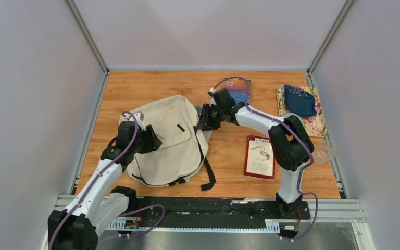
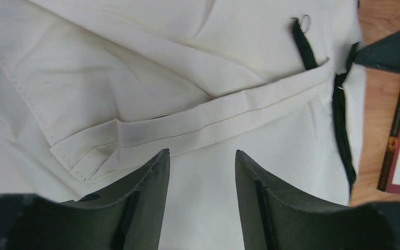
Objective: Pack the student bag
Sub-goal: Adjust the student bag at the center of the board.
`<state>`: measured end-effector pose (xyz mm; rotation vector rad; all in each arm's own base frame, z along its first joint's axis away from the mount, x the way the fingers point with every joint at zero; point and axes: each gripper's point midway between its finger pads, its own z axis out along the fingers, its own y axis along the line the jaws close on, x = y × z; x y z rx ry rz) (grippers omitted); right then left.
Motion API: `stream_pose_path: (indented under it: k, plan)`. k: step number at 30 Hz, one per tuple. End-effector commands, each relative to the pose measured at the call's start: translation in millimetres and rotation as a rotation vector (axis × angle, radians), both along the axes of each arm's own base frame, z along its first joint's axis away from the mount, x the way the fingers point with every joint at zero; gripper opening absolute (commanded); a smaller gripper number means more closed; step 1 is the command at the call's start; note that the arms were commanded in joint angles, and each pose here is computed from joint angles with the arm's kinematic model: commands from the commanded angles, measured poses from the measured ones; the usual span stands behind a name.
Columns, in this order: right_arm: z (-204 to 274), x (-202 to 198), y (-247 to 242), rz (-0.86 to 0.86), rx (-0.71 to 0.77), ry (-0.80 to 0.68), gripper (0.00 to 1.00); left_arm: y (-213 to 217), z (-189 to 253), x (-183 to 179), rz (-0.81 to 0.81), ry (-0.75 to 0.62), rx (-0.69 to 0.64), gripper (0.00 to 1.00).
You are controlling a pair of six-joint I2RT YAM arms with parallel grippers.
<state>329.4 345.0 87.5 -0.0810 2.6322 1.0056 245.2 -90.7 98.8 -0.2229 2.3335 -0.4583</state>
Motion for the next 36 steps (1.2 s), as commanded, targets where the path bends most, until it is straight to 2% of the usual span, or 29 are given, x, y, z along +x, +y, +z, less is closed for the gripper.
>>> stream_pose_path:
  k: [1,2,3,6,8,13,17,22,26,33,36]
  plan:
    - [30,35,-14,-0.039,0.032,-0.11,0.44,-22,34,9,-0.12,-0.122,-0.081,0.6]
    - [32,38,-18,-0.034,0.021,-0.125,0.47,-25,36,6,-0.146,-0.118,-0.085,0.62]
    - [36,42,-23,-0.046,0.013,-0.139,0.56,-26,38,5,-0.156,-0.121,-0.085,0.63]
    - [47,60,-47,-0.12,-0.025,-0.193,0.64,-26,46,3,-0.17,-0.137,-0.081,0.65]
    - [49,77,-73,-0.201,-0.073,-0.205,0.68,-26,52,3,-0.171,-0.158,-0.082,0.7]
    - [68,129,-137,-0.392,-0.215,-0.271,0.72,-36,64,5,-0.203,-0.164,-0.132,0.73]
    - [73,169,-192,-0.548,-0.372,-0.32,0.83,-43,72,10,-0.219,-0.177,-0.168,0.74]
    - [35,195,-236,-0.64,-0.334,-0.193,0.83,-49,71,12,-0.229,-0.168,-0.202,0.74]
    - [20,202,-229,-0.575,-0.174,-0.13,0.76,-52,66,13,-0.237,-0.161,-0.215,0.74]
    - [-7,201,-223,-0.541,-0.15,-0.066,0.73,-54,55,12,-0.238,-0.132,-0.224,0.74]
    - [-13,200,-221,-0.538,-0.132,-0.051,0.68,-55,54,12,-0.239,-0.128,-0.23,0.74]
